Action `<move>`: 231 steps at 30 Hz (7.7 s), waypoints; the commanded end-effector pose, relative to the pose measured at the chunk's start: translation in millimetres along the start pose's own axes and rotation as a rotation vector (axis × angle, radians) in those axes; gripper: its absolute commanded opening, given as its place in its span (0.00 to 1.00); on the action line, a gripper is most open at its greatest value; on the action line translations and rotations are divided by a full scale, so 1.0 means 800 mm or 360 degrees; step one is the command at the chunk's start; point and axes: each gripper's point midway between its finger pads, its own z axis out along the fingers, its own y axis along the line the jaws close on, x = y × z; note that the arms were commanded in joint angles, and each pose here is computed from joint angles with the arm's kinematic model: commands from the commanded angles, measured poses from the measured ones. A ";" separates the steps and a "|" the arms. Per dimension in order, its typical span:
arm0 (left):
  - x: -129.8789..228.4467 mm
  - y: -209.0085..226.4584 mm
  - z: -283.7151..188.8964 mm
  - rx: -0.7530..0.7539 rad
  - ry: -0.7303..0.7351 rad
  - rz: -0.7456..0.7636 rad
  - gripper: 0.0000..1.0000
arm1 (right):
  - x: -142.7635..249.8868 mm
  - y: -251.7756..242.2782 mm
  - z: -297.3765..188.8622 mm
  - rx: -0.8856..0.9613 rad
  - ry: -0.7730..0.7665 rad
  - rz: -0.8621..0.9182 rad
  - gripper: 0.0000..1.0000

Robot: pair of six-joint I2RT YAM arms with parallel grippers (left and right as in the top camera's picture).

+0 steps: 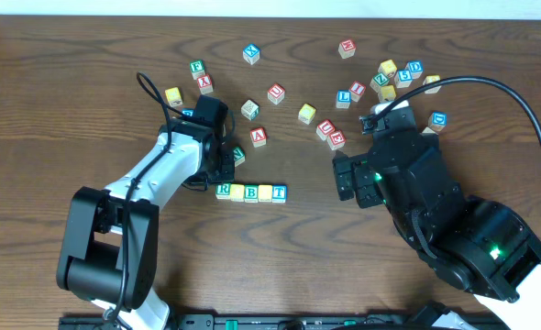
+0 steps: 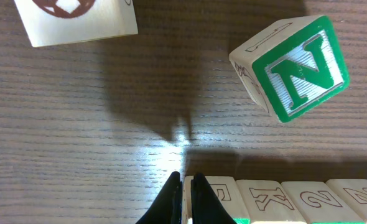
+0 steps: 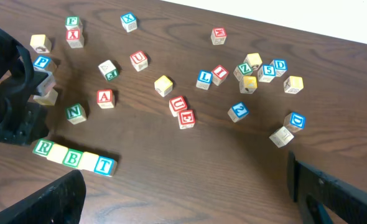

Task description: Spell out ROBOT

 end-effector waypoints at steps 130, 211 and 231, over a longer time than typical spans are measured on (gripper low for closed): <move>0.050 -0.024 -0.001 0.0196 0.0293 -0.0063 0.07 | -0.007 -0.003 -0.006 0.0010 -0.0031 -0.0005 0.99; 0.064 0.044 -0.350 0.0251 -0.1228 -0.0078 0.95 | -0.004 -0.006 -0.006 0.0027 -0.0013 -0.0016 0.99; 0.168 0.071 -0.309 0.0249 -0.1024 -0.0378 0.96 | -0.004 -0.006 -0.006 0.0027 -0.0014 -0.0016 0.99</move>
